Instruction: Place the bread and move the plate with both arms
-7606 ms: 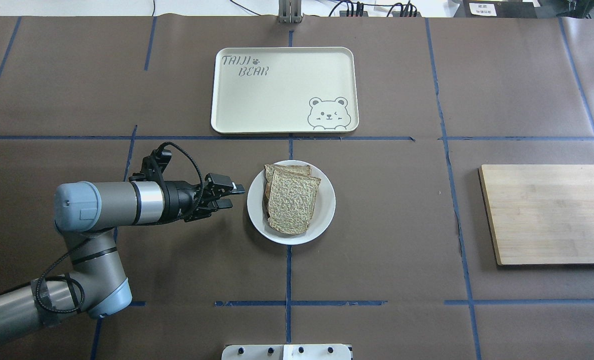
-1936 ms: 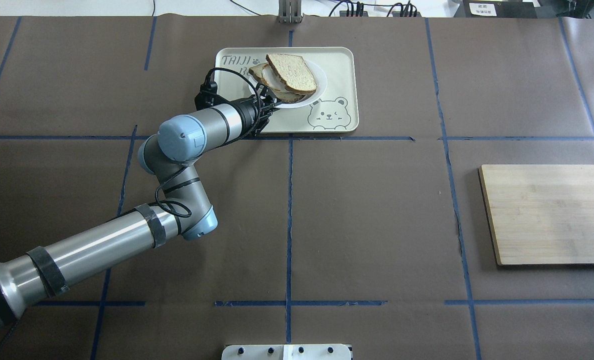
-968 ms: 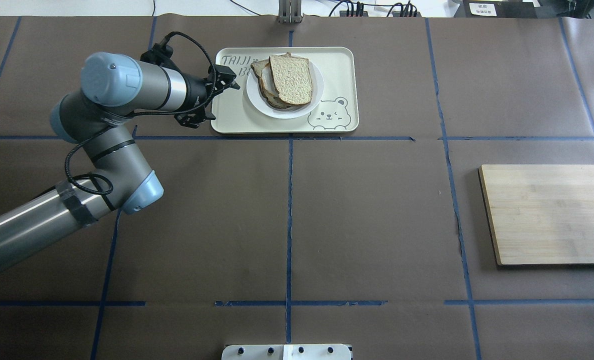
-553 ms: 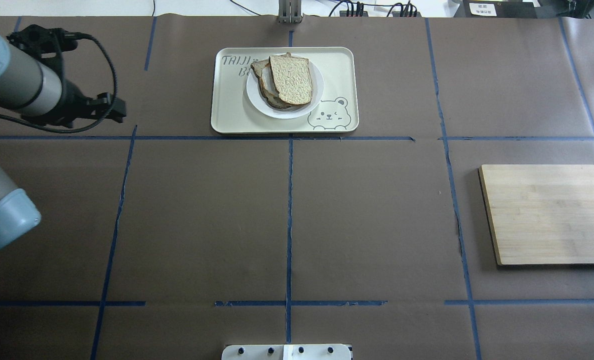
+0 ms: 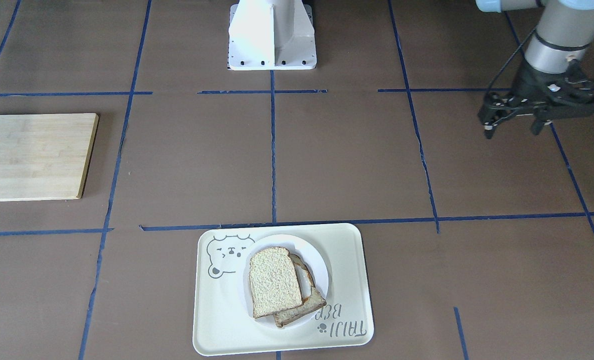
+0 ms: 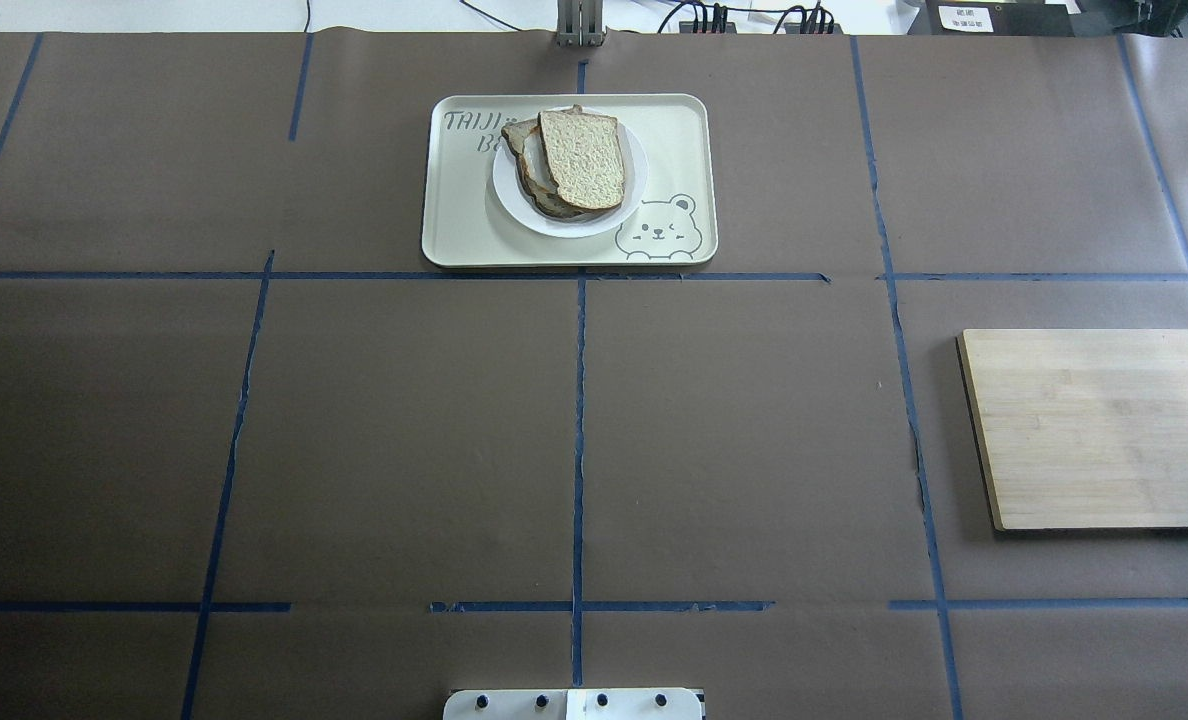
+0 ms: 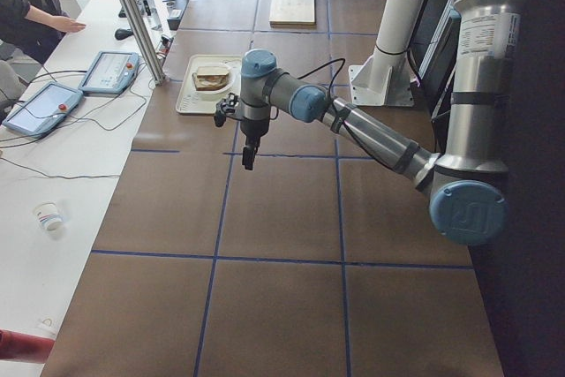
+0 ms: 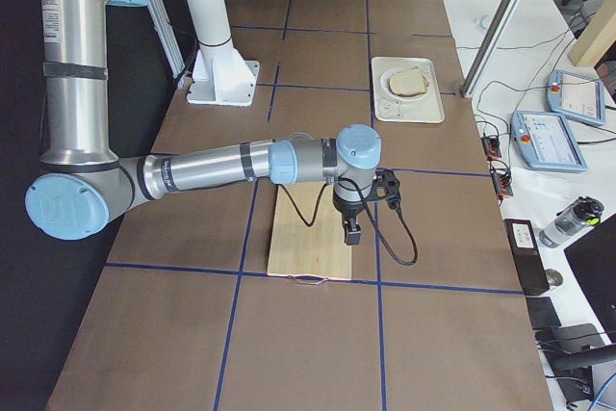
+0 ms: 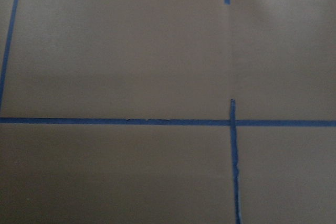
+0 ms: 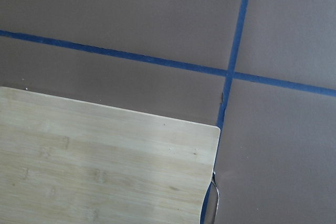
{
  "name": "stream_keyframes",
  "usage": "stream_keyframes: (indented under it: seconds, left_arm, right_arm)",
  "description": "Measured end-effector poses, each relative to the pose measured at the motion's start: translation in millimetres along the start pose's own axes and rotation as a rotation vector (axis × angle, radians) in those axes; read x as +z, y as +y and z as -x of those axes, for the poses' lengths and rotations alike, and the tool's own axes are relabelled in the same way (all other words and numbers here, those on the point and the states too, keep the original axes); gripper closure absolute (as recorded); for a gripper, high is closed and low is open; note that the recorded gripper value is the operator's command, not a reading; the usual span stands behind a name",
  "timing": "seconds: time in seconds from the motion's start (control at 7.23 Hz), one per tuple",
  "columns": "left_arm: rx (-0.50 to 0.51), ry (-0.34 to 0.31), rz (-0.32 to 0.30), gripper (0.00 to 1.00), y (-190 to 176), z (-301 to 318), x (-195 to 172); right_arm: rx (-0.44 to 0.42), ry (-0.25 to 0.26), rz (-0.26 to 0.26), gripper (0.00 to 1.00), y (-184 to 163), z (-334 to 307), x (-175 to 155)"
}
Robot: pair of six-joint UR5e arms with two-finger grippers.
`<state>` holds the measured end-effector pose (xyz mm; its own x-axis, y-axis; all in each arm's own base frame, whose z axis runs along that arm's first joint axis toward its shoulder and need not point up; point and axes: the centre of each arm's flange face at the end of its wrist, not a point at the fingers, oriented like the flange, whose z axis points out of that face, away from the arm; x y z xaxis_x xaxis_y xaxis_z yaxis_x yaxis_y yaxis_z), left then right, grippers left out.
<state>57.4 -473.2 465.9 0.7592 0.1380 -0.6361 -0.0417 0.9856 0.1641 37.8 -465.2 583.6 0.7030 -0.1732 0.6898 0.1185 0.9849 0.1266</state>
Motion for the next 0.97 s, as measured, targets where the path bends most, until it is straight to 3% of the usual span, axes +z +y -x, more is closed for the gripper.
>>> stream_keyframes:
  seconds: [0.41, 0.97]
  left_arm:
    - [0.052, 0.077, 0.088, 0.0, 31, 158, 38]
    - [0.003, 0.096, 0.14, 0.0, 72, 199, 61]
  right_arm:
    - [0.035, -0.001, 0.017, 0.0, 44, -32, 7]
    - [0.074, 0.001, 0.023, 0.0, 67, -52, 9]
